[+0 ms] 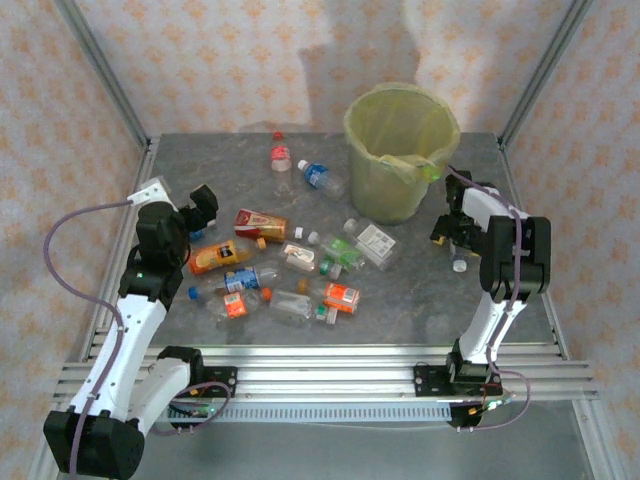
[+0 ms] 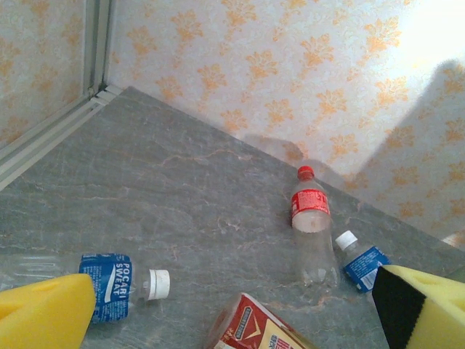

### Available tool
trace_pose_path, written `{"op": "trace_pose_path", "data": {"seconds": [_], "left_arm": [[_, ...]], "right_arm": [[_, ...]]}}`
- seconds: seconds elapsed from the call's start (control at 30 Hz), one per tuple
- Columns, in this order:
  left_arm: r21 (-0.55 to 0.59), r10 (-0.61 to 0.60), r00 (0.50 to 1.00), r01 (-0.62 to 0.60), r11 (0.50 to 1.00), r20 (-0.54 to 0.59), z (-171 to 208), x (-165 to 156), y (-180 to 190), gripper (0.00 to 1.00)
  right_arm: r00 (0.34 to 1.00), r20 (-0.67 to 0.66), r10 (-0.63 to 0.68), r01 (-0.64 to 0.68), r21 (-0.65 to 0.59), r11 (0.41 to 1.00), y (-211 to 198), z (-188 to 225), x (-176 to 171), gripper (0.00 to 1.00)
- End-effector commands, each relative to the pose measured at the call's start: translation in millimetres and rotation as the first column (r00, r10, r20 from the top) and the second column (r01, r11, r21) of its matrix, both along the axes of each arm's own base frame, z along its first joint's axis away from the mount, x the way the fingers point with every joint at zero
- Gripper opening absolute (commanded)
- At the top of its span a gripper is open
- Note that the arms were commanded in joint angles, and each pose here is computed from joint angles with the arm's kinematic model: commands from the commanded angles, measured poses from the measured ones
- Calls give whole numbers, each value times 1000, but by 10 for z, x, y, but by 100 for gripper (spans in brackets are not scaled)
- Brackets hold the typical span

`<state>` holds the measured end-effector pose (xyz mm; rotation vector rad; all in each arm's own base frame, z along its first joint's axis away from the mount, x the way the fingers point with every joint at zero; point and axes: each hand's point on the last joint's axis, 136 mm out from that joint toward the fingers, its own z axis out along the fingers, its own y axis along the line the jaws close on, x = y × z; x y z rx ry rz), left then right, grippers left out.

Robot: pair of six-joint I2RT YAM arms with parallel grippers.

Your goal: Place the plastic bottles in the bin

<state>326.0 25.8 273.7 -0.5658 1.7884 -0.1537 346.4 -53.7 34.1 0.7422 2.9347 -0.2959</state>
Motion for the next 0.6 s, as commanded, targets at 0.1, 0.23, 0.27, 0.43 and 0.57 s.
{"op": "trace_pose_path", "data": {"seconds": [0.1, 0.23, 0.27, 0.43, 0.57], "left_arm": [[31, 27, 999, -26, 999, -26, -33, -33, 74, 100], [40, 40, 998, -38, 998, -38, -48, -41, 98, 100], [41, 43, 998, -41, 998, -39, -51, -44, 103, 100], [42, 43, 998, -41, 998, -40, -48, -45, 104, 100], [42, 42, 998, -40, 998, -37, -33, -39, 102, 100]], "right_arm": [[999, 19, -42, 42, 3, 999, -8, -21, 3, 73], [997, 44, -61, 60, 4, 998, -6, 1, -18, 58], [996, 55, -67, 66, 6, 998, -4, 20, -22, 56], [985, 138, -101, 104, -16, 994, -50, 317, -73, 45], [963, 243, -115, 129, -41, 991, -83, 741, -121, 38]]}}
